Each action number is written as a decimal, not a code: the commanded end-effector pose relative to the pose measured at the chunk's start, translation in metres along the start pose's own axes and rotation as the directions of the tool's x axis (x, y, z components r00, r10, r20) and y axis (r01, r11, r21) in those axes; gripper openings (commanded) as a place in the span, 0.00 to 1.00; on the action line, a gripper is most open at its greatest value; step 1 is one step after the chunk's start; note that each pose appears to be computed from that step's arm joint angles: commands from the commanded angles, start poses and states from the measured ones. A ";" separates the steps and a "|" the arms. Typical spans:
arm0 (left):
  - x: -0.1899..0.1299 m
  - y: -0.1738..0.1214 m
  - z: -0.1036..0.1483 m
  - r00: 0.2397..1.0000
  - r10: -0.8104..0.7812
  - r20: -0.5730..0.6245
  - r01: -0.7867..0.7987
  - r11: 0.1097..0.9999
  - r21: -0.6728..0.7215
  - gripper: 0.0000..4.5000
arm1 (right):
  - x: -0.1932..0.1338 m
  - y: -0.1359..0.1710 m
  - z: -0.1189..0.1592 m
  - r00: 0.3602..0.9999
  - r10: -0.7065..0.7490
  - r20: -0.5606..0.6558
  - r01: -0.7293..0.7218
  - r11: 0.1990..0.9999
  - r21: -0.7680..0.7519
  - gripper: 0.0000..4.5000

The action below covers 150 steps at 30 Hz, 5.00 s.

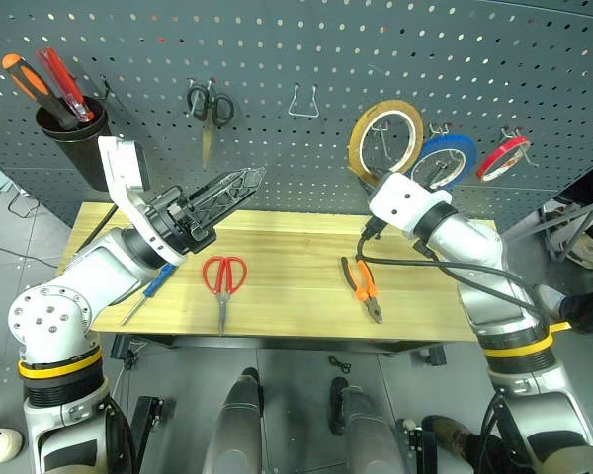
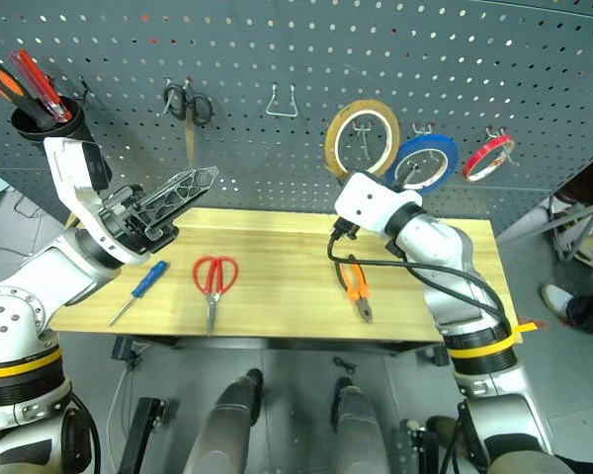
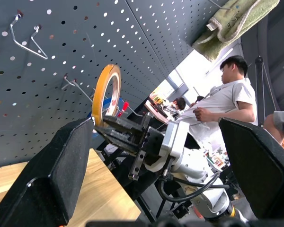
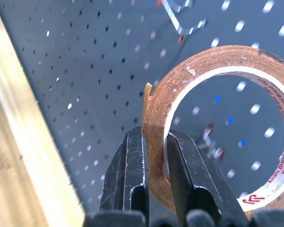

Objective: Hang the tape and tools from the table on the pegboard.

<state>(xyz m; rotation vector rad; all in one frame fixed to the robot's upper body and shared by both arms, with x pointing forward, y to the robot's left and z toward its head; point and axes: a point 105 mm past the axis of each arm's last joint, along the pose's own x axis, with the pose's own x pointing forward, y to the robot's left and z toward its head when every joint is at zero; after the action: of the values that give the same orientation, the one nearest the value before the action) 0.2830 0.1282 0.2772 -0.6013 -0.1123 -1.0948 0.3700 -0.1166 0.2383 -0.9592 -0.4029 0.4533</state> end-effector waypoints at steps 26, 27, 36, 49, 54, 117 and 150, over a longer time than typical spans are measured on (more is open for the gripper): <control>-0.030 0.001 -0.031 0.973 0.019 -0.231 0.000 0.997 0.079 1.00 | -0.040 0.063 -0.034 0.931 0.340 -0.134 -0.258 0.870 0.421 0.99; -0.038 0.003 -0.038 0.959 0.033 -0.281 -0.008 0.996 0.088 1.00 | -0.042 0.072 -0.037 0.911 0.381 -0.155 -0.269 0.837 0.477 0.99; -0.095 0.012 -0.074 0.863 0.121 -0.490 -0.084 0.992 0.097 1.00 | -0.044 0.125 -0.079 0.728 0.584 -0.360 -0.079 0.593 0.801 0.99; -0.104 0.000 -0.080 0.859 0.152 -0.488 -0.121 0.988 0.095 1.00 | -0.023 0.122 -0.125 0.667 0.543 -0.510 0.061 0.643 0.764 0.99; -0.101 -0.001 -0.079 0.864 0.152 -0.481 -0.119 0.988 0.098 1.00 | -0.012 0.130 -0.124 0.663 0.559 -0.498 0.043 0.635 0.771 0.99; -0.025 0.005 0.052 0.971 0.121 0.205 -0.153 0.976 0.153 1.00 | 0.091 -0.079 0.099 0.776 -0.522 0.355 0.280 0.789 0.546 0.66; -0.128 0.117 -0.149 0.380 0.911 -0.161 -0.778 0.409 0.476 1.00 | -0.027 0.075 0.068 0.683 0.534 0.499 -0.729 0.547 0.413 0.99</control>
<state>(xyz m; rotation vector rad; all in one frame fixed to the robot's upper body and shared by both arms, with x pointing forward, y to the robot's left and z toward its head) 0.2906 0.1968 0.0571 -0.0649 0.3779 -0.0822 0.3021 -0.0507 0.1986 -0.3449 -0.0985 1.3287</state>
